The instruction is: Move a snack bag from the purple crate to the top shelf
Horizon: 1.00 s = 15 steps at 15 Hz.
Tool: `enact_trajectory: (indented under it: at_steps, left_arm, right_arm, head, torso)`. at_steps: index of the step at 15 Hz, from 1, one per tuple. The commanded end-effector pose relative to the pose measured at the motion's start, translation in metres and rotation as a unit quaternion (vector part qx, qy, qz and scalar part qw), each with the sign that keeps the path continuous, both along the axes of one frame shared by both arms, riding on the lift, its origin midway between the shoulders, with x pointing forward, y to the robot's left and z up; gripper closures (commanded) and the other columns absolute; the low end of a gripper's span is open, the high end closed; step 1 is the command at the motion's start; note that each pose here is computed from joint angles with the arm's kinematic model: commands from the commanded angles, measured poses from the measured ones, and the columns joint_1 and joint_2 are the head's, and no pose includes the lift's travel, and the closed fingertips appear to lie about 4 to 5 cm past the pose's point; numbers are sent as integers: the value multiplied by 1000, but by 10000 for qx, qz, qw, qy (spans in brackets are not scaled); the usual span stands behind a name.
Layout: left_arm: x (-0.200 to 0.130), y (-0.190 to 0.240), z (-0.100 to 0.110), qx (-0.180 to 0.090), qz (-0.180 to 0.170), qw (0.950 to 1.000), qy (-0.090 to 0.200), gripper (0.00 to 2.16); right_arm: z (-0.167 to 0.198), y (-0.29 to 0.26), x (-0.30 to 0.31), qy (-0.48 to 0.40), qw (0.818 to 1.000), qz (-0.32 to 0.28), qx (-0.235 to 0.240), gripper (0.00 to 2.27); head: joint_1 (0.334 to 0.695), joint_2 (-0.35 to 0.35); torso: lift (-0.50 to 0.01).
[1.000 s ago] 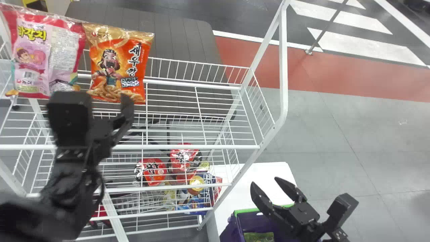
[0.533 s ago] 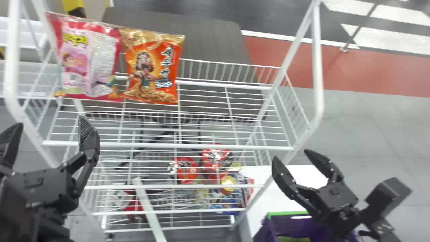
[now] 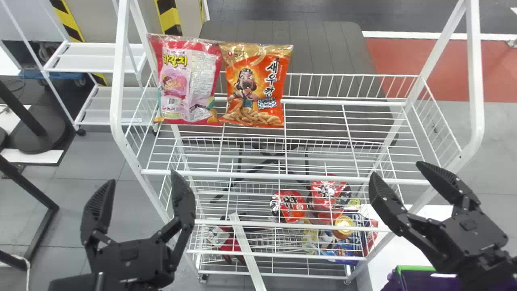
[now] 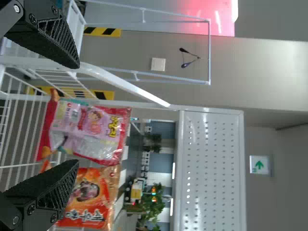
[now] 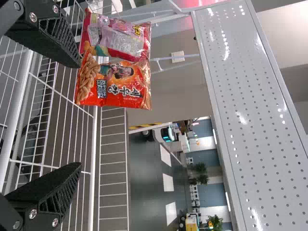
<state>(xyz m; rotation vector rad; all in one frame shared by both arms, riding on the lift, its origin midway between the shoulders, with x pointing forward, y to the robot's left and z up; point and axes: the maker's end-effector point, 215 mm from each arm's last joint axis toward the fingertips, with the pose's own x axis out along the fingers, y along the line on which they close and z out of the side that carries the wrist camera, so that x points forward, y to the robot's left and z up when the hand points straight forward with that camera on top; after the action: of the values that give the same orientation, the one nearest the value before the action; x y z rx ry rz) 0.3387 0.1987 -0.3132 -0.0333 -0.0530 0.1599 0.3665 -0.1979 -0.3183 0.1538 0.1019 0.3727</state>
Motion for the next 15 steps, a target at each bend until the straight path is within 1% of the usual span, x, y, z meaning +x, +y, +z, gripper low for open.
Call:
enact_trajectory:
  at_steps: [1, 2, 4, 5, 7, 8, 9, 10, 11, 13, 15]
  left_arm:
    - [3, -4, -7, -48, -38, 9999, 141, 120]
    - [5, -8, -10, -37, -74, 9997, 226, 120]
    - [8, -17, -1, -93, -135, 9997, 186, 117]
    - [8, -22, 1, -67, -183, 9996, 225, 117]
    - [11, -30, -12, 137, -238, 9977, 620, 113]
    - [12, -30, -11, 149, -214, 9977, 630, 113]
    - [14, -33, -16, 225, -223, 9969, 718, 113]
    - [14, -35, -25, 405, -230, 9949, 895, 113]
    - [14, -37, -29, 504, -225, 9937, 977, 110]
    - [14, -36, -27, 545, -192, 9938, 951, 107]
    - [15, -31, -25, 590, -86, 9941, 910, 107]
  right_arm:
    - [-5, -3, -2, 61, 10000, -34, 44, 93]
    - [-5, -5, -2, 74, 9999, -46, 57, 97]
    - [-7, -5, -4, 99, 9999, -61, 55, 97]
    - [-8, -6, -3, 104, 9999, -91, 35, 97]
    - [-9, -9, -3, 130, 9998, -148, 4, 97]
    - [-9, -10, -3, 114, 9998, -156, -9, 97]
    - [-8, -11, -2, 108, 9998, -169, -23, 97]
    - [-10, -11, -2, 139, 9998, -165, -29, 97]
    - [-12, -10, -2, 163, 9997, -155, -44, 97]
    - [-13, -9, 0, 166, 9997, -145, -69, 97]
    - [-14, -6, 1, 177, 9997, -117, -97, 97]
  head:
    - [695, 3]
    - [695, 0]
    - [695, -15]
    - [695, -21]
    - [695, -45]
    - [695, -52]
    - [695, -57]
    - [695, -61]
    - [695, -64]
    - [695, -72]
    - [695, -71]
  torso:
    - [0]
    - [0]
    - [0]
    - [0]
    - [0]
    - [0]
    - [0]
    - [0]
    - [0]
    - [0]
    - [0]
